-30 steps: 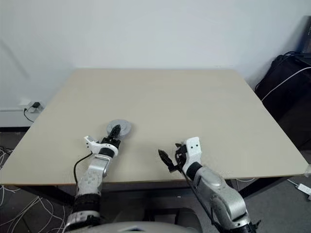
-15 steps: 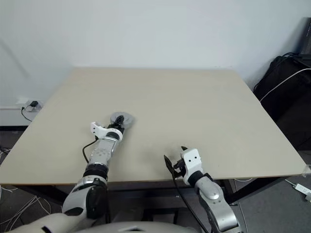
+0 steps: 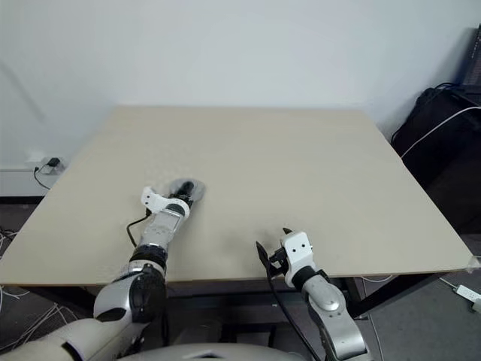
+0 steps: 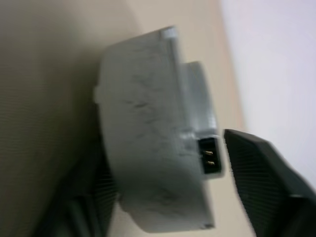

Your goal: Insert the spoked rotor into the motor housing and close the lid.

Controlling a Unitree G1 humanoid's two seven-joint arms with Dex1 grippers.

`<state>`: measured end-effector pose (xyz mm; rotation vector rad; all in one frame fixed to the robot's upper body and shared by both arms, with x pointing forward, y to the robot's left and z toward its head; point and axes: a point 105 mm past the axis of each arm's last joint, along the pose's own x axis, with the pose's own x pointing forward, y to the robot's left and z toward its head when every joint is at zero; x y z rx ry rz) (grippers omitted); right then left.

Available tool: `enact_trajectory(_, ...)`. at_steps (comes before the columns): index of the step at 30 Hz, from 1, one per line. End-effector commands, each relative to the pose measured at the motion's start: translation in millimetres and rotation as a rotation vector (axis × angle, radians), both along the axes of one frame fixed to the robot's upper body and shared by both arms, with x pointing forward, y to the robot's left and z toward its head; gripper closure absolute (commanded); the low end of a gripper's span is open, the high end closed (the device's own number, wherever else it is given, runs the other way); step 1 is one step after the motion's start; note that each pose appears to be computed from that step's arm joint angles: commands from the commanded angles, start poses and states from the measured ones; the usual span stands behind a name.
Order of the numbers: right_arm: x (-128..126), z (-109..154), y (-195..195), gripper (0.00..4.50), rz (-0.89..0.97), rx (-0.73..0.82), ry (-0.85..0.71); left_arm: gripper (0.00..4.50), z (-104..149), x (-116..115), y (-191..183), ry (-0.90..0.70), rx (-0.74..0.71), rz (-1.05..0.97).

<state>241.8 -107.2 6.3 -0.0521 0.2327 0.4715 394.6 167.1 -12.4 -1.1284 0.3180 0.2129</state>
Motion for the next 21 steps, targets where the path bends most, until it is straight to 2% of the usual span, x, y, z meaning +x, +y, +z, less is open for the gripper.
enact_trajectory(1, 5, 9, 0, 0.0, -0.007, 0.017, -0.034, 0.04, -17, -20, 5, 0.064, 0.019, -0.013)
enact_trajectory(4, 3, 5, 4, 0.0, 0.012, 0.034, -0.005, 0.04, -25, -42, 8, 0.095, 0.02, -0.044)
enact_trajectory(10, 2, 4, 6, 0.0, 0.024, 0.054, 0.017, 0.04, -17, -83, -1, 0.055, 0.072, -0.225)
enact_trajectory(15, 9, 7, -8, 0.0, -0.092, 0.138, 0.017, 0.04, 3, -117, -14, -0.087, 0.496, -0.475)
enact_trajectory(17, 11, 6, -16, 0.0, -0.154, 0.131, 0.003, 0.04, 8, -125, -13, -0.143, 0.734, -0.482)
enact_trajectory(21, 12, 8, -29, 0.0, -0.236, 0.095, -0.062, 0.04, 21, -136, -21, -0.259, 1.077, -0.451)
